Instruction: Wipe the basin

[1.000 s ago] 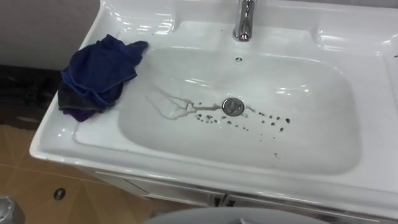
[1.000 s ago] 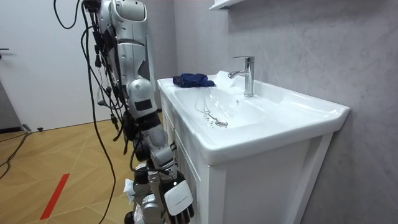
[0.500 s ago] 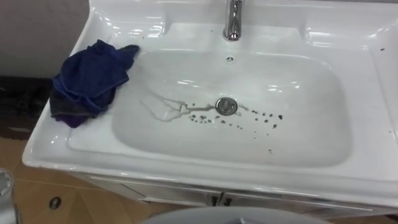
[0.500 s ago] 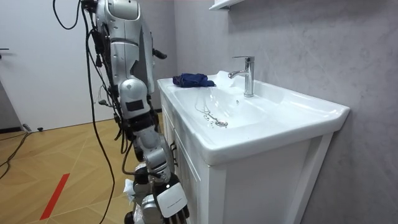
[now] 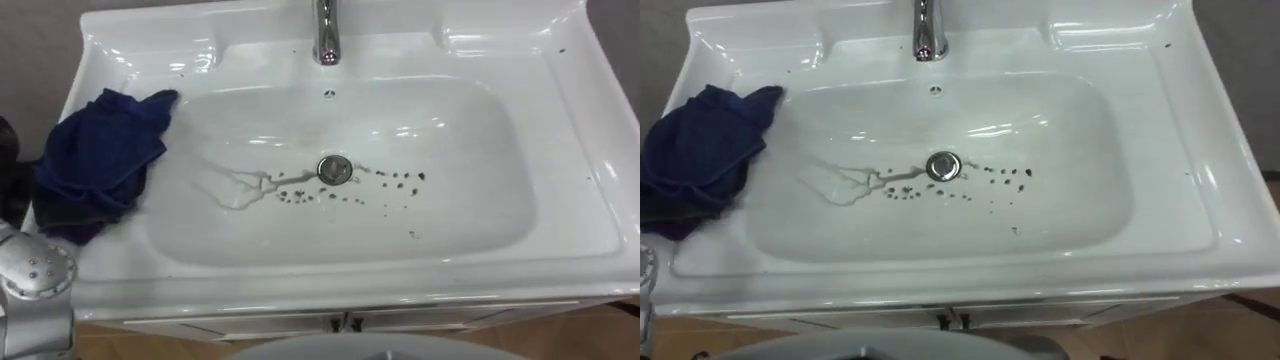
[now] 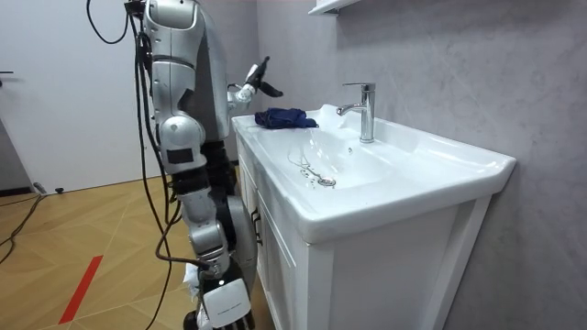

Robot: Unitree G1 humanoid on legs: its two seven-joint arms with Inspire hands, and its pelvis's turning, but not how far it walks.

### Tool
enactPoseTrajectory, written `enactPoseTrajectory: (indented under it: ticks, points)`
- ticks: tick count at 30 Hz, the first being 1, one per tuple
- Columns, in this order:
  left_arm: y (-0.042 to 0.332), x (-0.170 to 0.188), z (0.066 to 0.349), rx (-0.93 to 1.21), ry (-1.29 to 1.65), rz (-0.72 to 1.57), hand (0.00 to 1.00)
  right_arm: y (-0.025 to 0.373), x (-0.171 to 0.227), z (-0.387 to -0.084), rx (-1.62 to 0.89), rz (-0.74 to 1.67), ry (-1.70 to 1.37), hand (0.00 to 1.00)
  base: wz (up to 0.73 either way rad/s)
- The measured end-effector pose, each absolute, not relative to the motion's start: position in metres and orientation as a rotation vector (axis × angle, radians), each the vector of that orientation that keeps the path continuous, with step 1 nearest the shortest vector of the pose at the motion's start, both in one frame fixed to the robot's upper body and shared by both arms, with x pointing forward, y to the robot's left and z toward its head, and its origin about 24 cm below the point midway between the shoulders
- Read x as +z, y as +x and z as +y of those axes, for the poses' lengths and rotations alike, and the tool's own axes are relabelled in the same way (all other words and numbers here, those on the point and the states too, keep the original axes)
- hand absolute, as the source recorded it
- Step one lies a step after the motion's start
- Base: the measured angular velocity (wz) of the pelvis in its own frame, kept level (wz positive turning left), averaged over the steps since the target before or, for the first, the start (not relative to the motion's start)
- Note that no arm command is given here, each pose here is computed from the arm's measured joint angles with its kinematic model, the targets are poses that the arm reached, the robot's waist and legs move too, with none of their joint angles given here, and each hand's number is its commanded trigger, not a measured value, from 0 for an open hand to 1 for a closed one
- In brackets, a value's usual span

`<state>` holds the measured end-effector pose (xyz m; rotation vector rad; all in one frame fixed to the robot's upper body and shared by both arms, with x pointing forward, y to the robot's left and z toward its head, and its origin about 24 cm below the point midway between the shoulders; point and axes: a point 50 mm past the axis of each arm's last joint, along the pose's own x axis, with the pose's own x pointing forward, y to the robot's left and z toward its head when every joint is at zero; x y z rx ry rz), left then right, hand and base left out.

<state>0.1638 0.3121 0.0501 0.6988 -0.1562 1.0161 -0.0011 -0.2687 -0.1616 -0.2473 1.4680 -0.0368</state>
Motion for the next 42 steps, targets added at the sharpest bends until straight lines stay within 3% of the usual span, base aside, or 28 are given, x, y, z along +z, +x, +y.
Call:
enactPoseTrajectory:
  ticks: [8, 19, 42]
  points:
    - [0.181, 0.038, 0.280, 0.796, 0.727, -0.138, 0.00, -0.010, -0.164, -0.261, 0.012, 1.532, -0.225, 0.00, -0.07]
    - [0.187, 0.028, 0.264, 0.672, 0.718, -0.086, 0.00, 0.003, -0.166, -0.257, 0.020, 1.526, -0.215, 0.00, -0.04]
    - [0.173, -0.014, 0.269, 0.627, 0.867, 0.118, 0.00, 0.007, -0.166, -0.256, 0.031, 1.526, -0.222, 0.00, -0.02]
